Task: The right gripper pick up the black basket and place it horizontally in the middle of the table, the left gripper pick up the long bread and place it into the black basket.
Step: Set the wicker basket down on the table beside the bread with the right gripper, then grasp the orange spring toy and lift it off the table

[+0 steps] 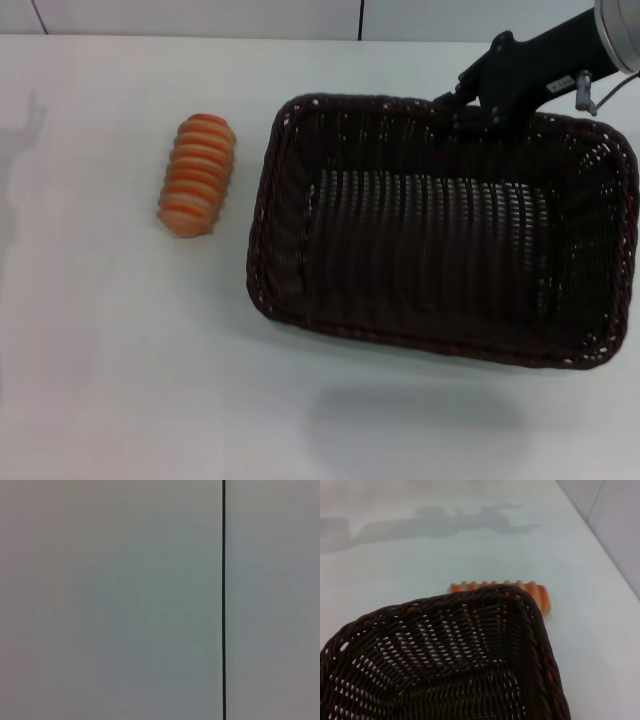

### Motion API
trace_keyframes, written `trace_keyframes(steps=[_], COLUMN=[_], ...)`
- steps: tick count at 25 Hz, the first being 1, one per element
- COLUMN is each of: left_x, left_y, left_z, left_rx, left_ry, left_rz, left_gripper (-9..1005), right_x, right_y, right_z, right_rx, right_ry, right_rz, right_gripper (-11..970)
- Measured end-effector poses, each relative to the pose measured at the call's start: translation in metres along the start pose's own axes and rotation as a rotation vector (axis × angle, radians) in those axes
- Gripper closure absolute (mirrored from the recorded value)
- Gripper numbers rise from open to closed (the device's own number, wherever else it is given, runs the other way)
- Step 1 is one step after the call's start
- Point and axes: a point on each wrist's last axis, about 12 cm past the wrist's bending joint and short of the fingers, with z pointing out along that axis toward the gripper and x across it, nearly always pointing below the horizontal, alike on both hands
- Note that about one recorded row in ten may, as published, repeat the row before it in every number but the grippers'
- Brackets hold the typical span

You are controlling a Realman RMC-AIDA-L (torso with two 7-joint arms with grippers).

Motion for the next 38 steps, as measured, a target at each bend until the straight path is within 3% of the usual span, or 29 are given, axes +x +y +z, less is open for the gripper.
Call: trace_keyframes(steps=[15,28,32,38], left_x=[-0.001,-0.001,-0.001,-0.001], left_y=[-0.001,0.000,0.000,-0.001], left_z=[0.002,0.003,0.004,0.006], left_rx=[0.003,-0.003,-0.002,0.001], left_ry=[-0.003,0.000,0.001,0.003], left_rz=[0.002,0.004,0.005,0.004], left_gripper=[152,152,152,152], right_x=[-0.010,-0.027,-0.042,-0.051], right_y=[0.000,-0.010,-0.008,0.021], right_z=[0.018,0.010,-0.013,-0.046], right_rx=[0.034,0.159,0.300,0.604], right_ry=[0.063,0.027,-0.039,-0.131], right_rz=[-0.040,-0.042,-0.039,-0.084], right_gripper=[703,639,629,614])
